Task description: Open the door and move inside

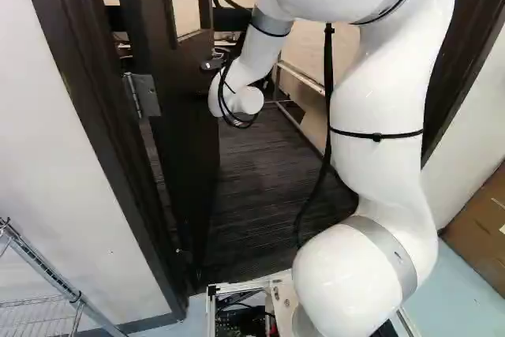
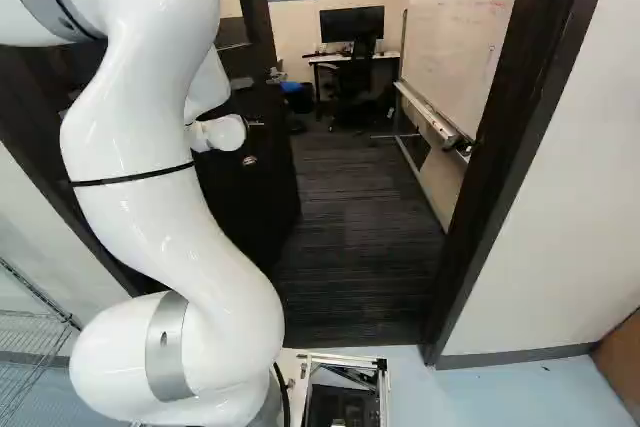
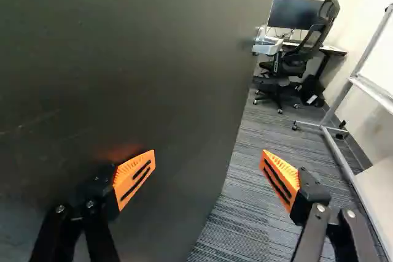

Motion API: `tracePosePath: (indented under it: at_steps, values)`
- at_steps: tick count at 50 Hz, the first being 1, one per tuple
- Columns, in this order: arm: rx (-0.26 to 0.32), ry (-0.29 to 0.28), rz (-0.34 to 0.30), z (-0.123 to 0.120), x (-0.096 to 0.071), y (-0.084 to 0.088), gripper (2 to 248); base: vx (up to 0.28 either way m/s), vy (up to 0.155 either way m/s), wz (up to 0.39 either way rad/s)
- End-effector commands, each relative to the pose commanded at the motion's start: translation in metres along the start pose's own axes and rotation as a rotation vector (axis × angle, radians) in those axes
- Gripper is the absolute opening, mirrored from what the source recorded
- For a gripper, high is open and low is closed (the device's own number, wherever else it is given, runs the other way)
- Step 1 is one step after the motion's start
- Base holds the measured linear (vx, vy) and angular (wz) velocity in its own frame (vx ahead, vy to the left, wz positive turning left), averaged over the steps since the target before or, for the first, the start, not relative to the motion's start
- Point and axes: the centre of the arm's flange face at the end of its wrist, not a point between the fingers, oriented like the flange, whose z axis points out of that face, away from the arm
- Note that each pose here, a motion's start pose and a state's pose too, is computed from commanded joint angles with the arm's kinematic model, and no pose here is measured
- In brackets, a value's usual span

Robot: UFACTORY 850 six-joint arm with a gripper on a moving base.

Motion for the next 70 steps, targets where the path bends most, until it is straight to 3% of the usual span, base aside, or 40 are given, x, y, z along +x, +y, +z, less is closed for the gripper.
tracePosePath:
  at_steps: [55,70]
  values:
    - [0.077,0.03,-0.021,0.048,0.009,-0.047,247,0.0,0.0,0.0]
    - [0.082,0.032,-0.022,0.05,0.009,-0.049,247,0.0,0.0,0.0]
